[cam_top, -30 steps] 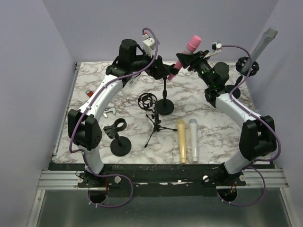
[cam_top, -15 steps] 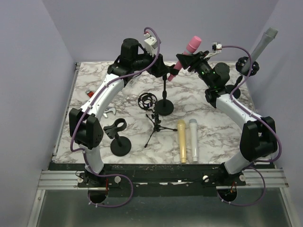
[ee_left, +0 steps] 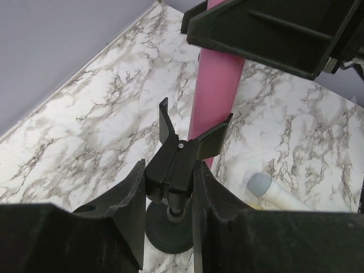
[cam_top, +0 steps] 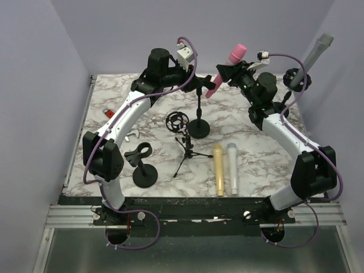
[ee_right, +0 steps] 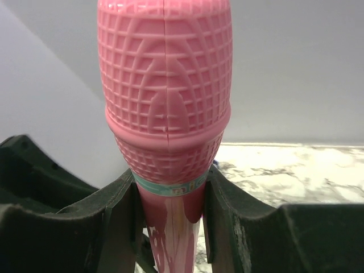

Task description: Remove the microphone from the stand

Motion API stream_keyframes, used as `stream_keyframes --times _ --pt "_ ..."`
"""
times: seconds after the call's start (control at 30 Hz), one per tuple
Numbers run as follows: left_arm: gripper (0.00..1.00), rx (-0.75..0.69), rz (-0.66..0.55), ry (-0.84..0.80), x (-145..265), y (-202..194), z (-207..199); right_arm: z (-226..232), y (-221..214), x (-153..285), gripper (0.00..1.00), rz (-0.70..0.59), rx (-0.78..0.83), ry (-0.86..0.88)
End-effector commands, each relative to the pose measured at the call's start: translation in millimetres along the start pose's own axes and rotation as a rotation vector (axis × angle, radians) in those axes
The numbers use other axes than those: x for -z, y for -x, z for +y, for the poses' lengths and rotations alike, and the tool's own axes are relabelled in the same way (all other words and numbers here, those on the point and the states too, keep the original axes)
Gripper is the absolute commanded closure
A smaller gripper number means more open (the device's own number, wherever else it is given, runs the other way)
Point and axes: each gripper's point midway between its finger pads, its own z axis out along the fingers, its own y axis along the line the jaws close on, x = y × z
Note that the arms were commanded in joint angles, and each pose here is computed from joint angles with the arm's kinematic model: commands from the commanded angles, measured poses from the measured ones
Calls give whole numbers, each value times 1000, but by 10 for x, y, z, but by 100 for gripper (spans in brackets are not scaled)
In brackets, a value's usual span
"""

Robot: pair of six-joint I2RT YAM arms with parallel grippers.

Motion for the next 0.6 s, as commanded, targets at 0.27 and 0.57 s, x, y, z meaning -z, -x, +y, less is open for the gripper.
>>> stream_keyframes --times 0.27,0.57 --pt "100 -23 57 75 18 -149 -61 -402 668 533 99 -80 150 -449" --pt "69 -47 75 89 -3 -242 -178 -418 345 844 99 64 79 -492"
